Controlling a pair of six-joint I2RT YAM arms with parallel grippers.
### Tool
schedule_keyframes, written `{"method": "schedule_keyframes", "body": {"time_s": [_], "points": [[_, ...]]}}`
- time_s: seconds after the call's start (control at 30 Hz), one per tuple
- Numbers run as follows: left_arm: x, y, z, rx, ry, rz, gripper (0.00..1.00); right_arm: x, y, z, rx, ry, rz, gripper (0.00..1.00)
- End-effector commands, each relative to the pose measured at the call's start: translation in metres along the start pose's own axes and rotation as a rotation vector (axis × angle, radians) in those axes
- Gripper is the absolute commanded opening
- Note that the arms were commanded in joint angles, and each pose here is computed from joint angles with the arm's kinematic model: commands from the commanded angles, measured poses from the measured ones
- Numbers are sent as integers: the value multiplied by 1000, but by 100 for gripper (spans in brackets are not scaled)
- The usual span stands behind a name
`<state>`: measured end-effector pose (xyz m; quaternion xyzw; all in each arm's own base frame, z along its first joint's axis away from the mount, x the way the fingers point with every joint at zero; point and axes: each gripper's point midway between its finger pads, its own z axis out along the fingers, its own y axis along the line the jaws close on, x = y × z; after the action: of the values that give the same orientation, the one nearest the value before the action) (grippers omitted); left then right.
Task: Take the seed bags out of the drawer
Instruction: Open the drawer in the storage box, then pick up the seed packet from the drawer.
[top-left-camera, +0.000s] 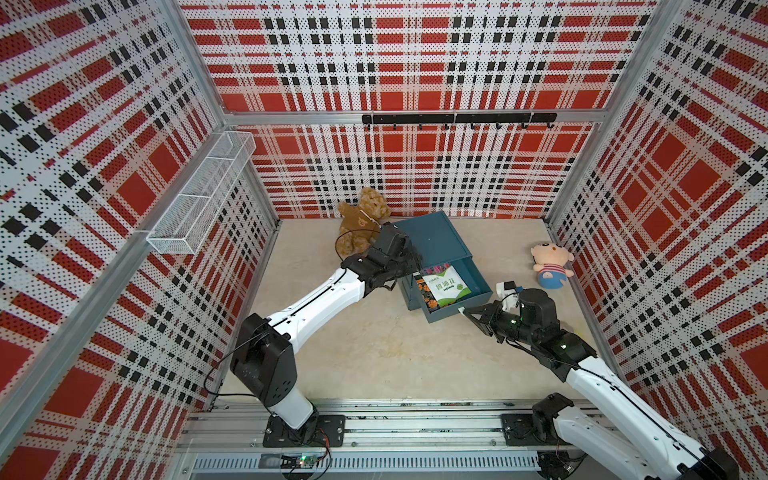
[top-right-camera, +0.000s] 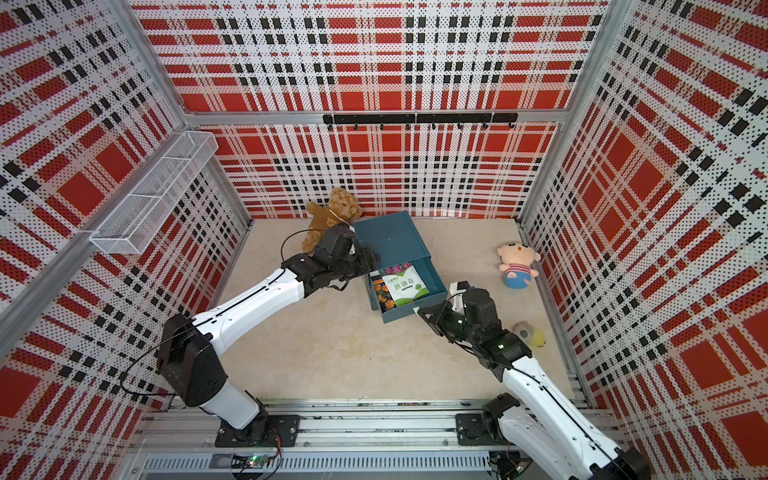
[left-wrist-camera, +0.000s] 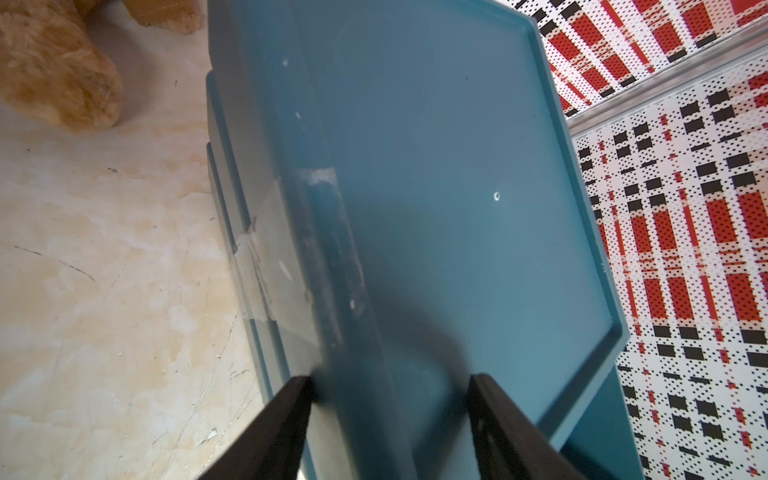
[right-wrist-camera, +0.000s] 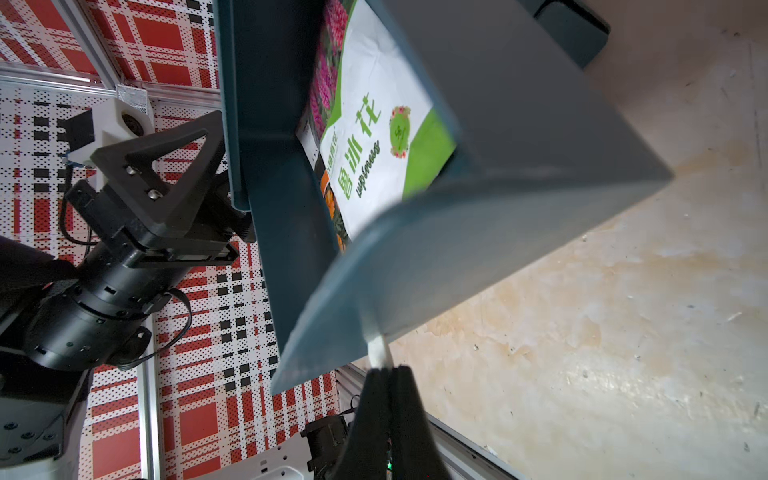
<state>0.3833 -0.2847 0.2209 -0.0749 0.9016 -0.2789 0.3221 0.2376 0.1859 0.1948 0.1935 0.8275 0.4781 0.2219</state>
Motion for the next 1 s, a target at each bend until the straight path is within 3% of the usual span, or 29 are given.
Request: {"method": "schedule_keyframes", "body": {"time_s": [0.0,0.17,0.33,0.47,0.57,0.63,0.8,0.97], "points": [[41,18,21,-70,133,26,64,6,-9,-1,20,21,-3,5],[42,18,23,-73,137,24,64,2,-7,-6,43,1,-28,43],[42,16,26,-70,140,27,64,3,-11,-21,122,-1,-74,68],[42,13,28,-66,140,30,64,6,-20,-42,220,-8,-137,73],[42,14,30,-69,141,32,64,2,-14,-59,247,-43,-181,83],[42,14,29,-68,142,33,64,-1,-17,-75,319,-61,-255,79],[42,13,28,-65,138,35,64,-31,30,-99,369,-123,-448,78],[41,13,27,-65,136,39,66,-65,76,-78,401,-93,-569,80]]}}
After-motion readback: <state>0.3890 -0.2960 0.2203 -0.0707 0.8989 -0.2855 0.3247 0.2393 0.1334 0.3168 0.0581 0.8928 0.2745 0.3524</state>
